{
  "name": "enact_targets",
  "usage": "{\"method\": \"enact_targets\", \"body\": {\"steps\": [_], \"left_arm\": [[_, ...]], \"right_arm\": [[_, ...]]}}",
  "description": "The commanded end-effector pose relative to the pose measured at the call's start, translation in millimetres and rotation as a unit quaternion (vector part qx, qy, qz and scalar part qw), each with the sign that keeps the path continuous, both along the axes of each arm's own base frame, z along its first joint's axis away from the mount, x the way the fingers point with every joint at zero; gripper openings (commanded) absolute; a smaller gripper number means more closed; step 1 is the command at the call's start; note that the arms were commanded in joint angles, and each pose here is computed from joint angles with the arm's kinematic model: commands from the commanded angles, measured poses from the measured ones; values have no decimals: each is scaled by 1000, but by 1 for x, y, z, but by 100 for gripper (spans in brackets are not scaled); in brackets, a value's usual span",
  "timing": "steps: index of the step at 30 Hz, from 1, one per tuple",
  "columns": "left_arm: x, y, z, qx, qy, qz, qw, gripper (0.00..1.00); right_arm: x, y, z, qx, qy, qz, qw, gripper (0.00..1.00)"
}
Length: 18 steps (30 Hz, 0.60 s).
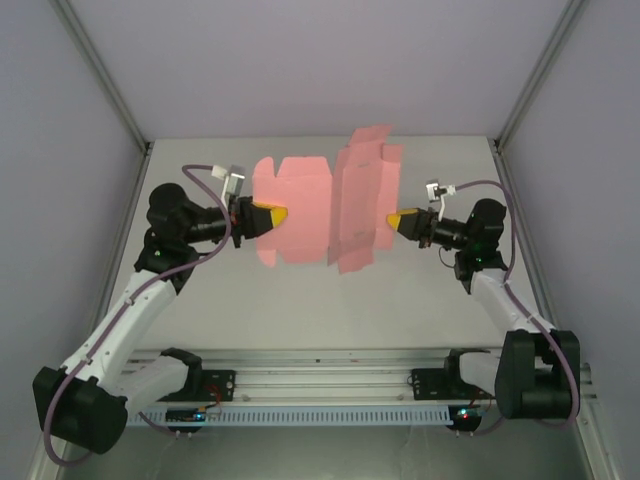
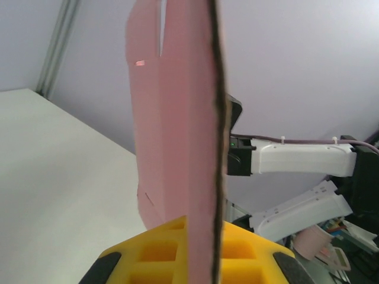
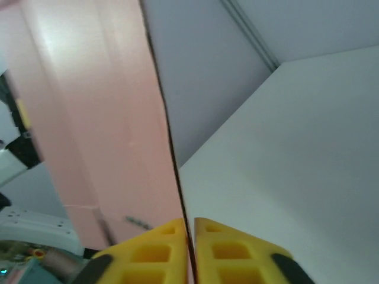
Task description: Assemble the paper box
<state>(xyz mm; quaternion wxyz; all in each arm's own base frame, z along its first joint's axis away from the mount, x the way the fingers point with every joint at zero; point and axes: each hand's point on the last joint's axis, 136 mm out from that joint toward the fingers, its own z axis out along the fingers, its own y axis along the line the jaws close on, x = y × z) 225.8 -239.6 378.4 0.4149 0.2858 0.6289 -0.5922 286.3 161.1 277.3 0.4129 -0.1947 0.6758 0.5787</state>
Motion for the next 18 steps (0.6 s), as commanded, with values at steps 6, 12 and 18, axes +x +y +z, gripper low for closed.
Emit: {"method": "enact_targets", "body": {"steps": [6, 12, 18], "left_arm": [[25, 6, -41, 41, 47, 78, 995, 4], [61, 45, -110, 145, 150, 250, 945, 100], [65, 91, -177, 250, 233, 358, 869, 100]], "right_arm": [[-3, 0, 18, 29, -17, 5, 999, 0], [5, 2, -55, -166, 36, -68, 983, 0], [-6, 7, -123, -346, 85, -71, 932, 0]]}}
